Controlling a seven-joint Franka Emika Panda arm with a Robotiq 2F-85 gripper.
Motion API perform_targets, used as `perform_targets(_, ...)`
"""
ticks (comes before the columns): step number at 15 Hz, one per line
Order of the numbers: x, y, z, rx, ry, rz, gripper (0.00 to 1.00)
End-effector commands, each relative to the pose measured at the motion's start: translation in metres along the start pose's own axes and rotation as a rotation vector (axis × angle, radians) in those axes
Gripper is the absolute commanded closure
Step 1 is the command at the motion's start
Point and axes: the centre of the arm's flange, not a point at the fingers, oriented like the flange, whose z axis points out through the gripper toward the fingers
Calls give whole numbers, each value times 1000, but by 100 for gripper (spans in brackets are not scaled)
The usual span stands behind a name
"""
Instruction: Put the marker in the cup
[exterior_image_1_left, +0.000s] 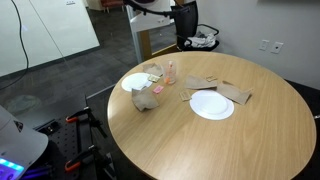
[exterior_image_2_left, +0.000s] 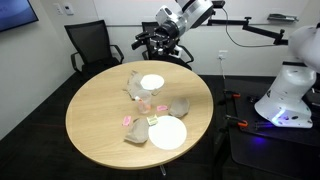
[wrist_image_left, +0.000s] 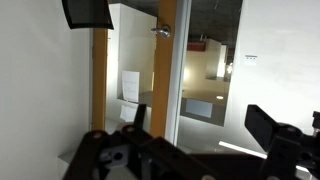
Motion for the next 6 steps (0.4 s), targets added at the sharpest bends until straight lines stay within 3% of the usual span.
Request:
perform_targets(1, 9, -4, -1, 1, 6, 0, 0)
perform_targets(6, 20, -13, -4, 3, 13, 2, 0)
